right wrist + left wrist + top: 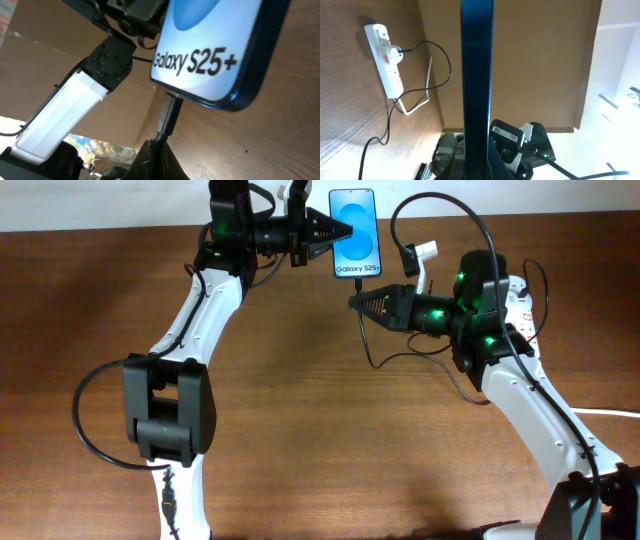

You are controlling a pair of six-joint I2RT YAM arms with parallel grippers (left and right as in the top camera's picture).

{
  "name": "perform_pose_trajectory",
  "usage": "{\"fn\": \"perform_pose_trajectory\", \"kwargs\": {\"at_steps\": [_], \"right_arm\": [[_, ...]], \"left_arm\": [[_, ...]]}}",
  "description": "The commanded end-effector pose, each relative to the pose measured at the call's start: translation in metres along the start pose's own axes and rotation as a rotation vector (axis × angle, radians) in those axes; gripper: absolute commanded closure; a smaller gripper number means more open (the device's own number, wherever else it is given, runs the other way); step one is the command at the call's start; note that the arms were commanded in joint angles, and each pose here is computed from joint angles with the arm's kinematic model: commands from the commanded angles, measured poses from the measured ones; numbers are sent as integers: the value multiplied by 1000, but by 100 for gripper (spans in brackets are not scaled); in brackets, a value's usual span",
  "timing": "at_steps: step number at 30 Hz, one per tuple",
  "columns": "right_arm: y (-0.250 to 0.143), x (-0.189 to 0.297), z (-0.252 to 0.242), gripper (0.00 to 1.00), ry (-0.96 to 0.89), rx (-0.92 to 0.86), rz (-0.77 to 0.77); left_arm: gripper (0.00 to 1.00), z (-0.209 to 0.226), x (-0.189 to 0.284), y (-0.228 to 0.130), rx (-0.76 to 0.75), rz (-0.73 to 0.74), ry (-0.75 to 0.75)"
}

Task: Plug charger to phone and switch on socket
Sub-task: 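Release the cable and lower the phone onto the table with left gripper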

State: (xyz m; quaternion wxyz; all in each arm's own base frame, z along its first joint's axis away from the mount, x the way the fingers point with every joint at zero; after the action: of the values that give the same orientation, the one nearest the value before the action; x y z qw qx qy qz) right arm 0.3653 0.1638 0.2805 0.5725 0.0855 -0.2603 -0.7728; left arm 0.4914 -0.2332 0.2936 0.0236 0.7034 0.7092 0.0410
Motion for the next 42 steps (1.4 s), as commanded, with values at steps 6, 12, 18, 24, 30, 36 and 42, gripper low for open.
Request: {"fn": "perform_pose_trajectory", "kwargs": {"at_steps": [6,12,18,24,30,36,42], "right_arm": [[25,11,-9,96,-66,45,-129],[17,11,-15,78,-81,0,-91],[12,11,-9,64,-34,12,-49],[31,57,-15,43,-48,17,-126],[37,91,-36,29,-128,3,-181],[21,98,-72,22,-446,-14,-151],[22,94,-46,14,-672,115,-13]], "left_arm": [[100,-21,-11,-32,-71,213,-48],[100,-20,-10,-31,-71,210,-48],[100,-20,-6,-29,-70,202,-47],[100,-17,15,-18,-107,155,-44],[100,10,19,-18,-105,107,-4],[100,77,27,-29,-70,-5,266],[100,130,38,-36,-101,-46,471]]}}
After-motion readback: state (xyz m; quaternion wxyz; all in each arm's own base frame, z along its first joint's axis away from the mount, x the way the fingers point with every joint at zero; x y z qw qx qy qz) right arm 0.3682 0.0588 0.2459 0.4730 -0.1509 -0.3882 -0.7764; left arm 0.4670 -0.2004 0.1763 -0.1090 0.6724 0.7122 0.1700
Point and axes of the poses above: each gripper's point midway between its finger pads, its own x axis back along the fingers, its own z axis along the line the jaws close on, y = z × x, the point moved 5 cm from there along x, back along the fingers, and after that the axes turned 3 degrees about x, right-handed, at the moved point
